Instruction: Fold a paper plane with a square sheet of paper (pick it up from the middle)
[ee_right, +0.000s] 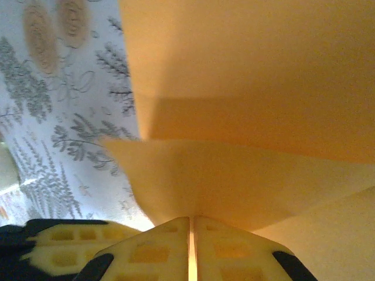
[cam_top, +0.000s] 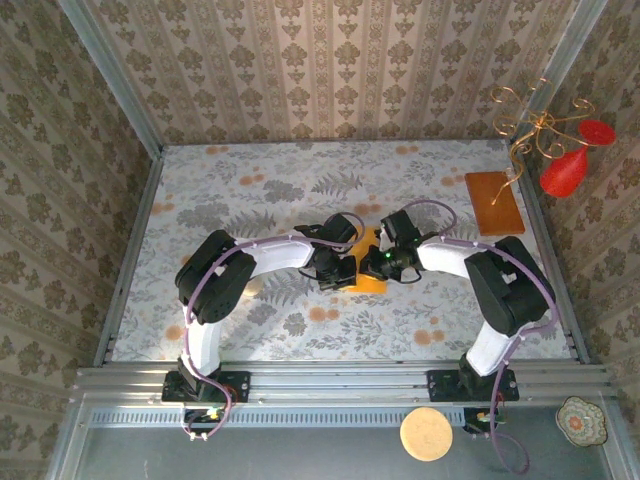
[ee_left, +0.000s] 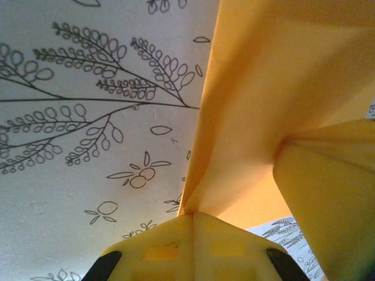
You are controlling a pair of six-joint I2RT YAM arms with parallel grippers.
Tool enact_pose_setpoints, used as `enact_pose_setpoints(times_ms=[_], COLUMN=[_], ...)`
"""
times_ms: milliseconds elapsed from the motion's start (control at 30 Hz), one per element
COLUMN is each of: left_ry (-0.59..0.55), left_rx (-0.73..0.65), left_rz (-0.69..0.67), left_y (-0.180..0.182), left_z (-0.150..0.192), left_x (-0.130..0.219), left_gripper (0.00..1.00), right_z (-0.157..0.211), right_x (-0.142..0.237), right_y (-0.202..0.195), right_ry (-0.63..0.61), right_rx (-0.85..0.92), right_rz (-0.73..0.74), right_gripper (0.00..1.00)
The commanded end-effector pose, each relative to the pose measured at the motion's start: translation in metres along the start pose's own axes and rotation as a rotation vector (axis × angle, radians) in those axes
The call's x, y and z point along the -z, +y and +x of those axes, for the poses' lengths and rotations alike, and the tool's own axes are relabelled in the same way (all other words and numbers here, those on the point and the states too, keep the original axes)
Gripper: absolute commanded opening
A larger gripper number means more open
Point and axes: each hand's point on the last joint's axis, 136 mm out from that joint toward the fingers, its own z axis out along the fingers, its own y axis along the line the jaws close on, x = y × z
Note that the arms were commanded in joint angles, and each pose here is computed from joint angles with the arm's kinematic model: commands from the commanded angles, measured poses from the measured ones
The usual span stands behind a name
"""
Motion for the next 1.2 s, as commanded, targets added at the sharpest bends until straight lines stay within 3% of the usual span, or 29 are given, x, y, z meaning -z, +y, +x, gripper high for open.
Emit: enact_pose_setpoints(times_ms=[0,300,633,1167], left_ry=[0.028,-0.002,-0.217,-0.160], left_rx=[0.038,0.024,0.005,-0.005], left_rz=[-0.061,-0.050,0.079,0.164], left_y=[0.018,0.015,0.001,-0.013], left_z=[0.005,0.001,-0.024,-0.025], left_x=[-0.008,0.000,0.040,0.020], left_gripper=[0.08,0.08,0.11,0.11], right_z=[-0.012,-0.009,-0.003,-0.004], right_x=[-0.001,-0.006,-0.014,-0.018], right_y=[-0.004,-0.033,-0.038,-0.027], right_ry=[-0.033,-0.030,-0.014,-0.024], right_rx=[0.005,-0.060,-0.109,-0.130], right_rz=[0.041,0.134,0.131,0.094], right_gripper=[0.13,0.13,0.12,0.11])
